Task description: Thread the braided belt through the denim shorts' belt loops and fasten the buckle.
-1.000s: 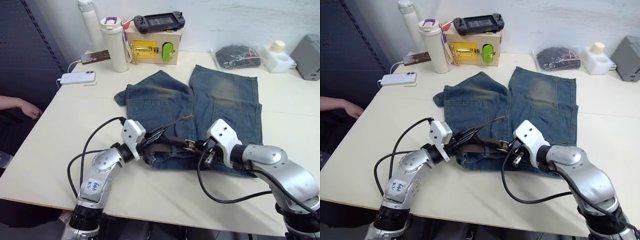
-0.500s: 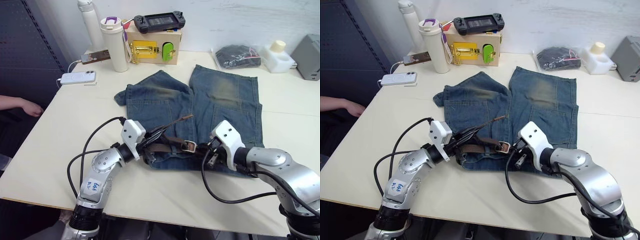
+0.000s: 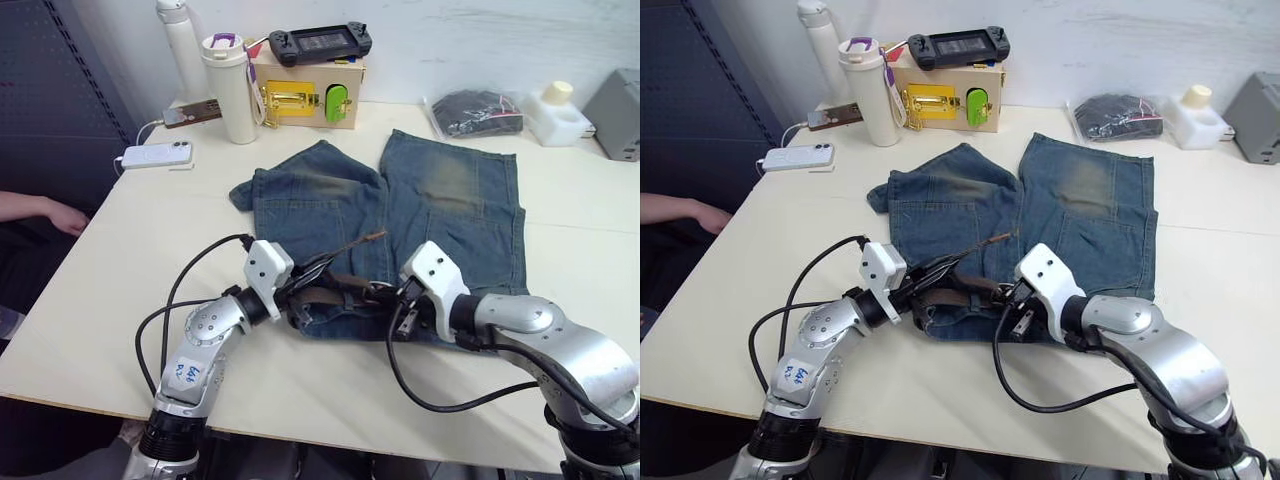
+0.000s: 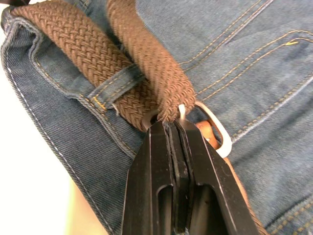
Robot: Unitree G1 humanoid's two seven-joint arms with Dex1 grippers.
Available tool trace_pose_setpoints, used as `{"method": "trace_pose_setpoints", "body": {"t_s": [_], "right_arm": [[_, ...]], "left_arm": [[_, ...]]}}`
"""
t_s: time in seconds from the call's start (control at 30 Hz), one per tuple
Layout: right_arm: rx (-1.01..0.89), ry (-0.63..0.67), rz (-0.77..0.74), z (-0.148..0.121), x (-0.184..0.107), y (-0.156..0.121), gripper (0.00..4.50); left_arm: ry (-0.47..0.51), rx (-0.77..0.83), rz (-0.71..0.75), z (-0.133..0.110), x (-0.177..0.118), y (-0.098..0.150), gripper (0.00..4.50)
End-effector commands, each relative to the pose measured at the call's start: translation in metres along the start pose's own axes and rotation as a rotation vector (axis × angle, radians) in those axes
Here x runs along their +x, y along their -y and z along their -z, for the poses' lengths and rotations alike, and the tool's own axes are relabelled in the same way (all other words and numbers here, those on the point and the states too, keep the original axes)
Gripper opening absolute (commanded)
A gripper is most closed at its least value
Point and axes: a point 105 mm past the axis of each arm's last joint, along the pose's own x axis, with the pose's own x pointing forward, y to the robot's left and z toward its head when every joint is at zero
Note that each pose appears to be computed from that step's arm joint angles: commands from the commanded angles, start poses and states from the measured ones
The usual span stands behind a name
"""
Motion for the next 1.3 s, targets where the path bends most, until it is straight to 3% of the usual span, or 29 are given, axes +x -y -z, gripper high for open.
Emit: {"method": "trace_pose_setpoints", "body": {"t_s": [0.03, 0.2, 0.47, 0.83, 1.3], "right_arm": [[-0.038, -0.01, -0.019, -0.004, 0.007, -0.001, 0.12], [-0.092, -0.053, -0.072, -0.004, -0.006, 0.007, 0.12], [-0.165, -0.022, -0.161, -0.036, -0.033, 0.032, 0.12], [-0.197, -0.036, -0.246, -0.034, -0.002, 0.021, 0.12], [-0.223, -0.091, -0.299, -0.023, 0.014, 0.016, 0.12]], "left_arm": [[0.029, 0.059, 0.003, -0.01, 0.0, -0.001, 0.0], [0.001, 0.133, 0.017, -0.006, -0.005, -0.005, 0.0], [-0.084, 0.25, 0.018, 0.014, -0.027, -0.02, 0.0], [-0.065, 0.258, 0.029, 0.009, -0.026, -0.015, 0.0], [-0.06, 0.261, 0.028, 0.007, -0.025, -0.011, 0.0]]}}
